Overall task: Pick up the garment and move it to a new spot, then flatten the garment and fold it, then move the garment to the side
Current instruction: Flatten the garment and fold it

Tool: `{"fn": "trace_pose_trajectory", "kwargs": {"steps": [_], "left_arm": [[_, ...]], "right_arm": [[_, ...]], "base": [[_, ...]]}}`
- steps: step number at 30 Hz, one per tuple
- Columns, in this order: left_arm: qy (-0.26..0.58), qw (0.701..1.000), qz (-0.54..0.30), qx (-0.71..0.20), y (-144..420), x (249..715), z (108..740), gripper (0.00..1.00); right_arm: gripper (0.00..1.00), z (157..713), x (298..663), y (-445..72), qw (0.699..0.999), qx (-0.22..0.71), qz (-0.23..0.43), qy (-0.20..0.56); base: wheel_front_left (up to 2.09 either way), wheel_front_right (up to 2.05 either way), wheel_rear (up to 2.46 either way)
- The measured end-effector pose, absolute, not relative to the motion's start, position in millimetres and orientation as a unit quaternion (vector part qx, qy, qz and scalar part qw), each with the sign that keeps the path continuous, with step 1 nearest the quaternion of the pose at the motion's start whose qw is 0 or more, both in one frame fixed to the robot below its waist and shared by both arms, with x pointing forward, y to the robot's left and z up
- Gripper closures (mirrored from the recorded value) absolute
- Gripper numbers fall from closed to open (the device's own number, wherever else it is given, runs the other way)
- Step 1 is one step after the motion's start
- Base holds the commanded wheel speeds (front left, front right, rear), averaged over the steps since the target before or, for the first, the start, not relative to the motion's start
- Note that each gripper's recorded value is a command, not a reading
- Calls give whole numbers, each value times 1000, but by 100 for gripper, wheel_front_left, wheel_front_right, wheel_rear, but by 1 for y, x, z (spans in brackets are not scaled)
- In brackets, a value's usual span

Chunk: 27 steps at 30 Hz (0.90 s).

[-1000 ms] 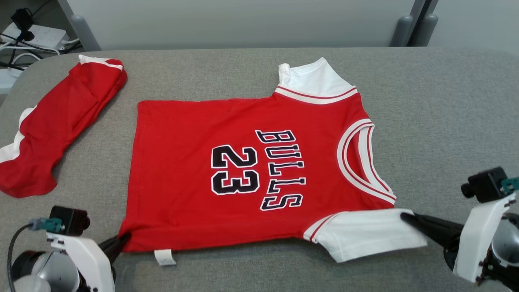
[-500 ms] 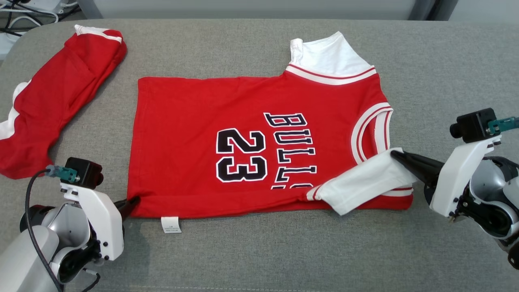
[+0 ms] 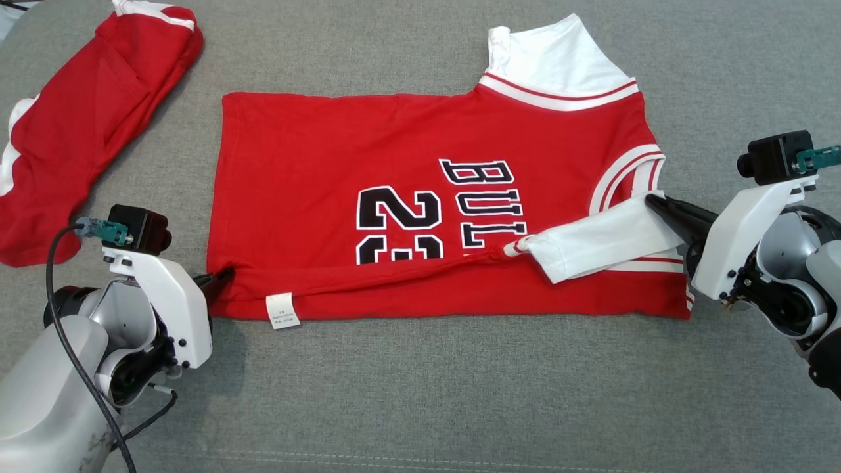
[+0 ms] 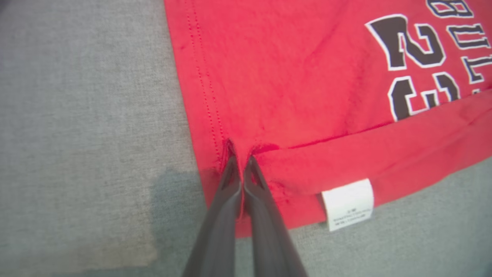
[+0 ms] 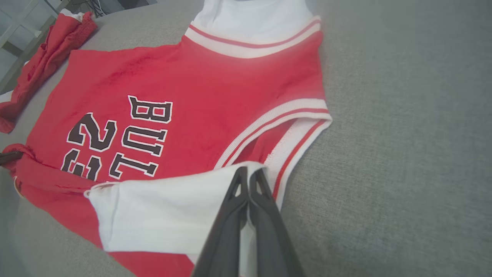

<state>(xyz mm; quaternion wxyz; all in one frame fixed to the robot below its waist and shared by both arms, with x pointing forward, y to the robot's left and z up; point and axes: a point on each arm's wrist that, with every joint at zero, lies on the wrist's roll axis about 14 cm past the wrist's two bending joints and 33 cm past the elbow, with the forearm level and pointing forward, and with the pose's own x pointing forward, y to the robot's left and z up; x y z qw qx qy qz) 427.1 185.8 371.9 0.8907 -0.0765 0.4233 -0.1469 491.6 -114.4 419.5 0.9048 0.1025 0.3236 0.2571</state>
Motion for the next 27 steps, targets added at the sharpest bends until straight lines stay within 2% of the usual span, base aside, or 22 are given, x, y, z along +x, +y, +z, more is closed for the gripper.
{"fn": "trace_pose_trajectory", "kwargs": {"steps": [2,3,4,5,6,19,23,27], "left_arm": [[420,892,-146,-80,185,430,369,100],[416,894,-146,-82,184,433,368,75],[413,895,-145,-82,184,435,368,45],[413,895,-145,-82,185,436,366,0],[409,897,-145,-83,184,438,366,0],[263,952,-121,-101,192,477,407,0],[224,962,-117,-102,194,476,421,0],[204,966,-112,-116,190,459,420,0]], "right_arm": [[100,416,494,-116,905,104,253,326],[100,414,495,-117,905,106,250,327],[100,412,497,-118,906,108,247,326],[67,411,499,-118,907,111,244,326],[1,410,500,-118,906,113,244,326],[0,448,536,-137,951,136,196,196],[0,456,529,-127,951,137,208,182],[0,451,505,-121,947,149,216,182]], "base": [[0,0,0],[0,0,0],[0,0,0],[0,0,0],[0,0,0],[0,0,0],[0,0,0],[0,0,0]]}}
